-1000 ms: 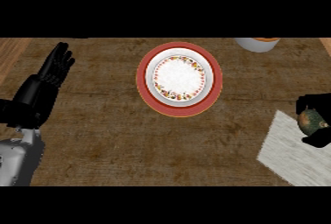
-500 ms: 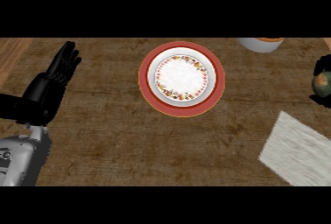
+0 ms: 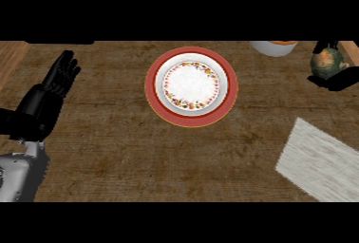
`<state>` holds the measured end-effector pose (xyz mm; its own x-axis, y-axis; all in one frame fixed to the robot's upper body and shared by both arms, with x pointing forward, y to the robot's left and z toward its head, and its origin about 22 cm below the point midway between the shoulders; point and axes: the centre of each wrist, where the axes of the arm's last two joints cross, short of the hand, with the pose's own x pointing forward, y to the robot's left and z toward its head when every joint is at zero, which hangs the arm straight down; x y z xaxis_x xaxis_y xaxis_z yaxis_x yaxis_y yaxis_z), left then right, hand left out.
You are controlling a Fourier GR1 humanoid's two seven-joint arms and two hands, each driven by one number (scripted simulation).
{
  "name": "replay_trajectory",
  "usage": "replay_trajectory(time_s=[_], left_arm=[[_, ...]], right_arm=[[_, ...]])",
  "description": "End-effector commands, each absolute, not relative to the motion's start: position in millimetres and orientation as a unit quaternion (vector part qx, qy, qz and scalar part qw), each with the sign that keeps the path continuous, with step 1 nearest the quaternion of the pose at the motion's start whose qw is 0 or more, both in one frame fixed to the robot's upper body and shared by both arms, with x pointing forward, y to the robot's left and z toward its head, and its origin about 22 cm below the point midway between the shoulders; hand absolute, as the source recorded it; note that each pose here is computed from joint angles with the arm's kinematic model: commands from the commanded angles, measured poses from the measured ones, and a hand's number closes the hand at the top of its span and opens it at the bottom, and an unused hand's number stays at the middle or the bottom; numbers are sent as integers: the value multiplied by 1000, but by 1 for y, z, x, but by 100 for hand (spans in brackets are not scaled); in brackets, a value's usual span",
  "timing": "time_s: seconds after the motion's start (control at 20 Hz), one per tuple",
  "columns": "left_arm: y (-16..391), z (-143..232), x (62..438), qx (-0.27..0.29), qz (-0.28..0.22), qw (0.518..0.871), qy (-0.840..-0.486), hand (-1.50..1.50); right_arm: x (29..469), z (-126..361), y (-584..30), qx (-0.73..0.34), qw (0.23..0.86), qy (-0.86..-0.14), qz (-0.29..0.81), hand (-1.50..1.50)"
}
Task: Pick the squash from the placemat and place it in the plate
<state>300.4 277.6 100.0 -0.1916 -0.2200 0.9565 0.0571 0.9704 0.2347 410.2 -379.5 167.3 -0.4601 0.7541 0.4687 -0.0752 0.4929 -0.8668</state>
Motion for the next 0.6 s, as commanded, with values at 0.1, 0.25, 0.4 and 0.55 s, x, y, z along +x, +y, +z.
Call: replay_trajectory(time_s=[0.1, 0.25, 0.4, 0.55], left_arm=[[279, 91, 293, 62, -104, 636, -762, 0], [279, 95, 291, 60, -105, 630, -767, 0], [290, 98, 288, 60, -107, 634, -764, 0], [273, 121, 297, 58, -102, 633, -766, 0]], right_arm=[[425, 189, -322, -165, 443, -754, 456, 150], [432, 189, -305, -159, 441, -755, 459, 150], [433, 193, -247, -136, 446, -755, 461, 150], [436, 193, -207, -115, 452, -758, 456, 150]])
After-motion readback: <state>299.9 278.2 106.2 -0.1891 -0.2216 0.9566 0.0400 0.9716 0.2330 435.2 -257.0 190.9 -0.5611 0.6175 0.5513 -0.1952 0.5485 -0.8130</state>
